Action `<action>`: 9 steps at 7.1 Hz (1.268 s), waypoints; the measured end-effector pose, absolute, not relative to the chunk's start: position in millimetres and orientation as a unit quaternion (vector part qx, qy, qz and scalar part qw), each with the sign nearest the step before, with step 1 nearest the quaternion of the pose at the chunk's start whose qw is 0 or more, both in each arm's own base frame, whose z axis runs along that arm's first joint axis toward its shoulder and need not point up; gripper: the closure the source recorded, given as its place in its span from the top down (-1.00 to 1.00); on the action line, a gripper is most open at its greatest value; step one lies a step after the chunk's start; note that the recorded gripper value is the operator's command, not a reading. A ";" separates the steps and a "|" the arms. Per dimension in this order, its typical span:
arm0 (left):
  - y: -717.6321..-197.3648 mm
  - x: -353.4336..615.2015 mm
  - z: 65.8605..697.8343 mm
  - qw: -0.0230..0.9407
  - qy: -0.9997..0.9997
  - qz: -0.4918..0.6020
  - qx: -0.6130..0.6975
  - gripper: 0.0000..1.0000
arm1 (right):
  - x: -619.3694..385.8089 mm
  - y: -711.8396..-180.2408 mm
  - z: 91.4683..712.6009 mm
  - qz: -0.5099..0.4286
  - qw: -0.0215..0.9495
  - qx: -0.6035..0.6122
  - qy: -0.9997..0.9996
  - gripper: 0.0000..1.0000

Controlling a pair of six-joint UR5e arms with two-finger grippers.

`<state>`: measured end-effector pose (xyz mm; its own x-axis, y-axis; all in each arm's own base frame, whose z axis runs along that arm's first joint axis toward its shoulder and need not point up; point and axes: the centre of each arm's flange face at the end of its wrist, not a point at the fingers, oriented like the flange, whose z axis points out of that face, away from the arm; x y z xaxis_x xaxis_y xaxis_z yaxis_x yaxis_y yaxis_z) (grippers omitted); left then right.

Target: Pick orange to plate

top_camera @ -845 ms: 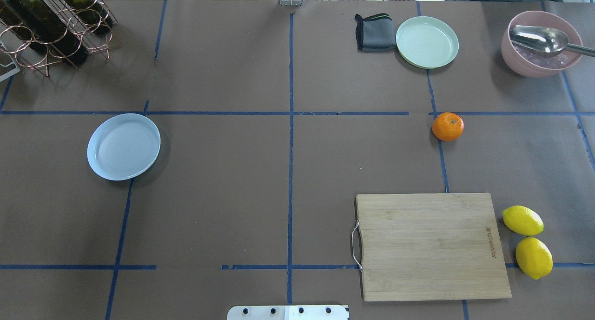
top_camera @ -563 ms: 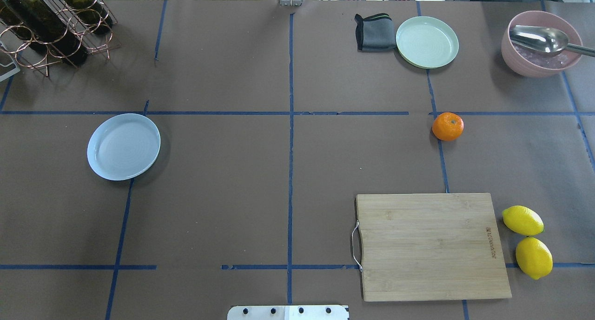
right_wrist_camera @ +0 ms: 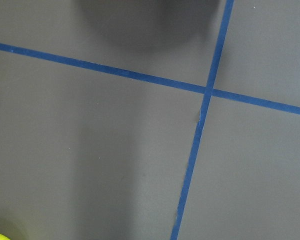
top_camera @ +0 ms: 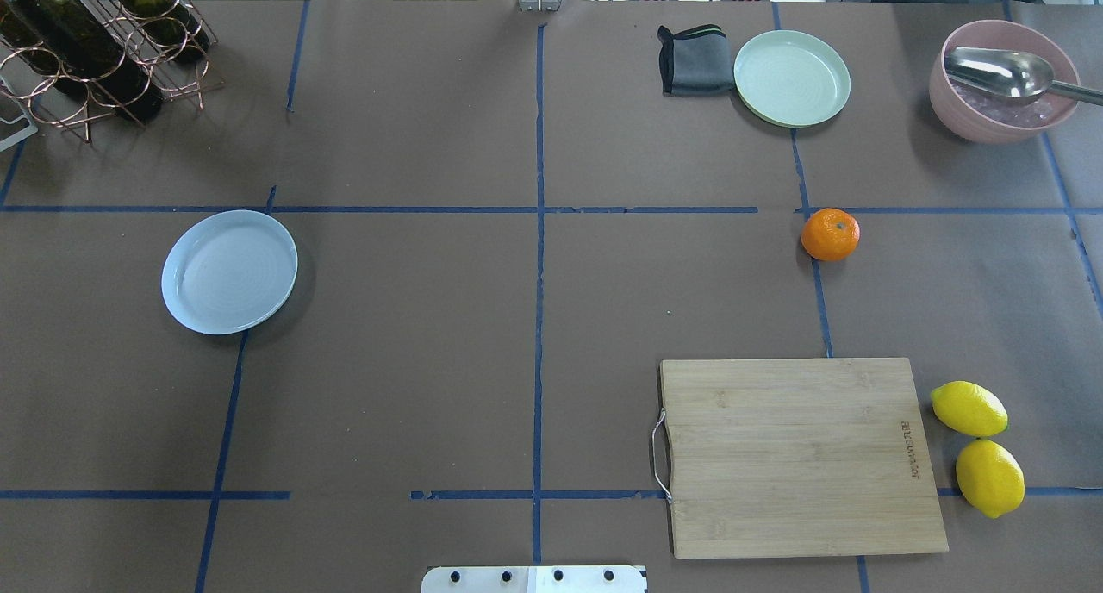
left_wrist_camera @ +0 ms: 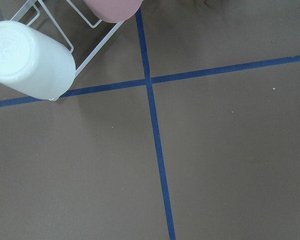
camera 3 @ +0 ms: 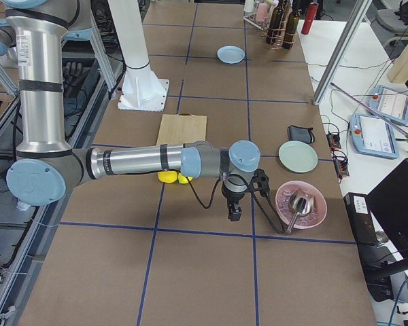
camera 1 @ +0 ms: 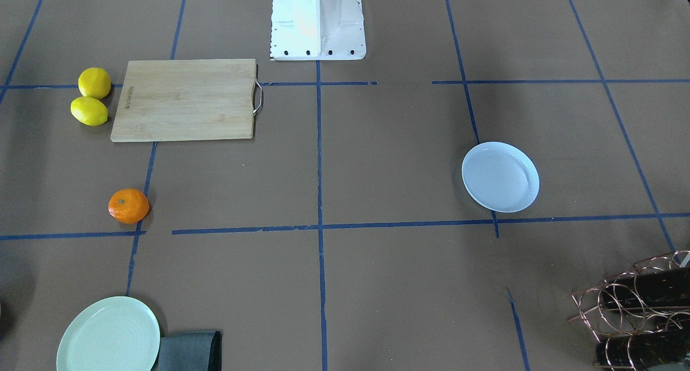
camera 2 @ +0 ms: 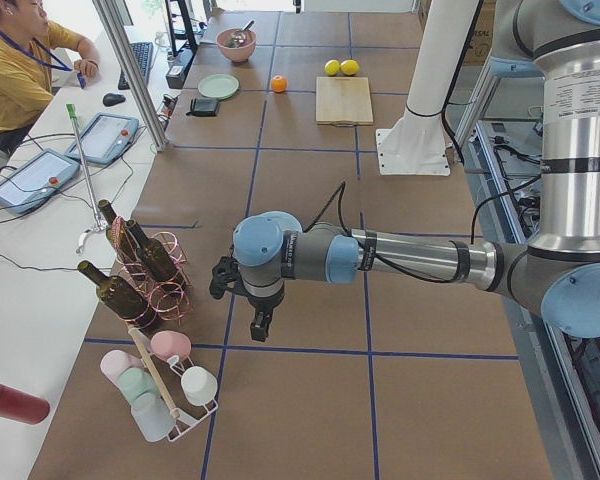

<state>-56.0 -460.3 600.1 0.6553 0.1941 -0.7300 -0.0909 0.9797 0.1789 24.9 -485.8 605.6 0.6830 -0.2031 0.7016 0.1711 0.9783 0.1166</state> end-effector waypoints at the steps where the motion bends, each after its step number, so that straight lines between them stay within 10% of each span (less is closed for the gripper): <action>1: -458.3 -52.8 593.5 0.895 0.432 0.083 0.074 1.00 | 24.1 -488.2 601.1 -0.104 0.916 0.025 -0.388 1.00; 9: -484.6 198.7 563.0 0.871 0.484 0.060 0.054 0.96 | -1.8 -500.9 581.4 -0.125 0.900 0.030 -0.416 1.00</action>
<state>198.7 -484.6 563.0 0.5242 0.1563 -0.8371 -0.0511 0.9870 0.1522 -1.8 -500.9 581.4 0.6218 -0.2499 0.7422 0.2001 0.9670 0.1580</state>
